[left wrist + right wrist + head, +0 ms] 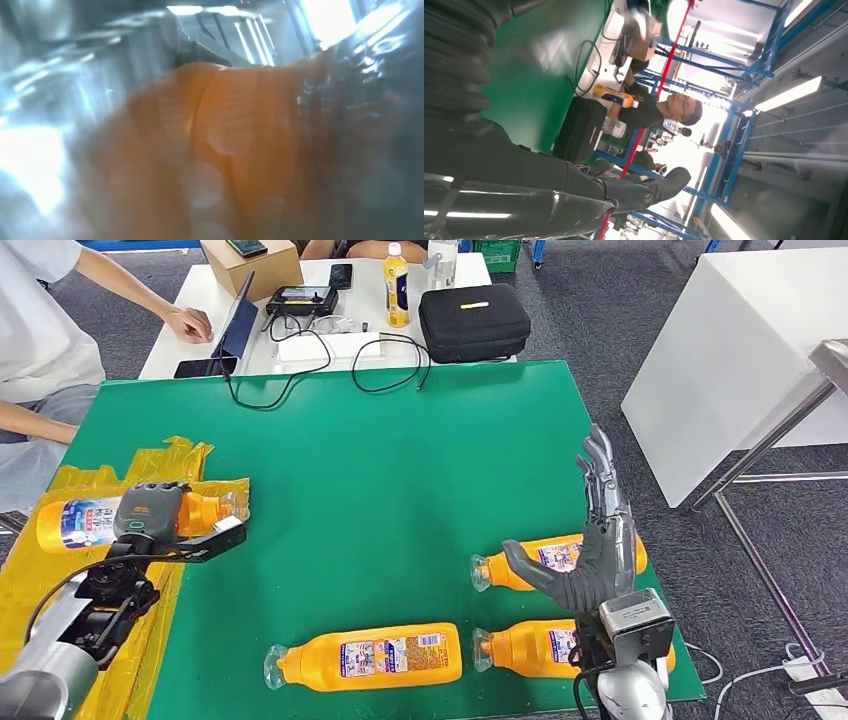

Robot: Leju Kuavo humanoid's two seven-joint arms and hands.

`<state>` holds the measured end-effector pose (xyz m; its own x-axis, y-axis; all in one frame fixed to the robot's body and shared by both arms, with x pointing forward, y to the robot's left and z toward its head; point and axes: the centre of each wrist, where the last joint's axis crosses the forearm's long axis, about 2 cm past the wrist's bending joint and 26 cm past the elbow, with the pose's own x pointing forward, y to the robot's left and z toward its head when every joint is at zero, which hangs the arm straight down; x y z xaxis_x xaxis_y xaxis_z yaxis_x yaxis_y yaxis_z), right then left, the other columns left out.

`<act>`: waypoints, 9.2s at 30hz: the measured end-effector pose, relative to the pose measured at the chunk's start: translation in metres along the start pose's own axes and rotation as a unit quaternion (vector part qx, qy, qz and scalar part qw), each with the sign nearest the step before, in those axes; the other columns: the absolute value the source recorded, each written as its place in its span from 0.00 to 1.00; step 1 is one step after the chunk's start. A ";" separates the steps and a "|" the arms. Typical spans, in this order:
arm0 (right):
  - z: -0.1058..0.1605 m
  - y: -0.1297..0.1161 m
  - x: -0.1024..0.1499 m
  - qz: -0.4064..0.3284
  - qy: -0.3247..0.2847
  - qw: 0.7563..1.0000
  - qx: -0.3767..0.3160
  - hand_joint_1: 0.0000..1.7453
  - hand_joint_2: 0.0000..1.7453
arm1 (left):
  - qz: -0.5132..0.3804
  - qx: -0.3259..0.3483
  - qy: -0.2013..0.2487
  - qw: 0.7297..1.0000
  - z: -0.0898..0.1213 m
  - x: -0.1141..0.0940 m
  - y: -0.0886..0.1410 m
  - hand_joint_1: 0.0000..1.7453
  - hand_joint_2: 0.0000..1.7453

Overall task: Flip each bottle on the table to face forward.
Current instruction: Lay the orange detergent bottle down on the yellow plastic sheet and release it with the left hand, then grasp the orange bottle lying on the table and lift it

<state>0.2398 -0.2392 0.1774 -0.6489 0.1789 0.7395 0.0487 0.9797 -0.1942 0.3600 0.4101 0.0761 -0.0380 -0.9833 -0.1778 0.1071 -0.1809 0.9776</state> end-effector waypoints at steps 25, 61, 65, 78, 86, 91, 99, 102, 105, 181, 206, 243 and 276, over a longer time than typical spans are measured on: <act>-0.018 0.012 -0.010 0.027 0.012 0.999 0.029 0.00 1.00 | 0.254 -0.129 -0.020 0.958 0.006 0.028 -0.023 0.00 1.00; 0.011 0.015 -0.011 0.057 0.067 0.996 0.010 0.00 1.00 | 0.491 0.205 -0.092 0.842 0.026 0.134 0.061 0.00 1.00; 0.011 0.014 -0.010 0.060 0.067 0.996 0.009 0.00 1.00 | 0.498 0.214 -0.099 0.835 0.028 0.135 0.066 0.00 1.00; 0.031 -0.064 -0.034 0.248 0.122 0.927 0.254 0.00 1.00 | 0.661 0.182 -0.153 0.712 0.047 0.149 0.084 0.00 1.00; 0.033 -0.157 -0.037 0.302 0.170 0.875 0.338 0.00 1.00 | 0.701 0.182 -0.145 0.675 0.044 0.147 0.085 0.00 1.00; 0.039 -0.180 -0.037 0.320 0.198 0.859 0.348 0.00 1.00 | 0.708 0.184 -0.145 0.666 0.044 0.147 0.085 0.00 1.00; 0.040 -0.190 -0.048 0.347 0.230 0.842 0.344 0.00 1.00 | 0.714 0.185 -0.147 0.659 0.044 0.149 0.085 0.00 1.00; 0.039 -0.187 -0.055 0.350 0.237 0.839 0.342 0.00 1.00 | 0.715 0.184 -0.149 0.658 0.044 0.150 0.086 0.00 1.00; 0.039 -0.183 -0.061 0.349 0.242 0.838 0.342 0.00 1.00 | 0.715 0.183 -0.150 0.658 0.044 0.152 0.086 0.00 1.00; 0.011 -0.118 -0.158 0.492 0.349 0.728 0.326 1.00 1.00 | 0.745 0.144 -0.136 0.637 0.041 0.166 0.079 0.00 1.00; 0.007 -0.007 -0.078 0.137 0.211 0.967 -0.030 0.99 1.00 | 0.779 0.081 -0.219 0.582 0.054 0.173 0.102 0.00 1.00; -0.034 0.096 -0.051 0.058 0.123 0.981 0.140 1.00 1.00 | 0.787 0.012 -0.319 0.528 0.059 0.205 0.125 0.00 1.00; -0.035 0.163 -0.039 0.037 0.101 0.949 0.295 0.99 1.00 | 0.800 0.038 -0.300 0.519 0.049 0.205 0.127 1.00 1.00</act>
<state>0.3001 -0.0835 0.1395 -0.4994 0.3173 0.8062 -0.3841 0.7530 -0.5343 0.3166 0.1862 0.1688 -0.2658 0.3124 0.9120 0.4398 0.8811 -0.1736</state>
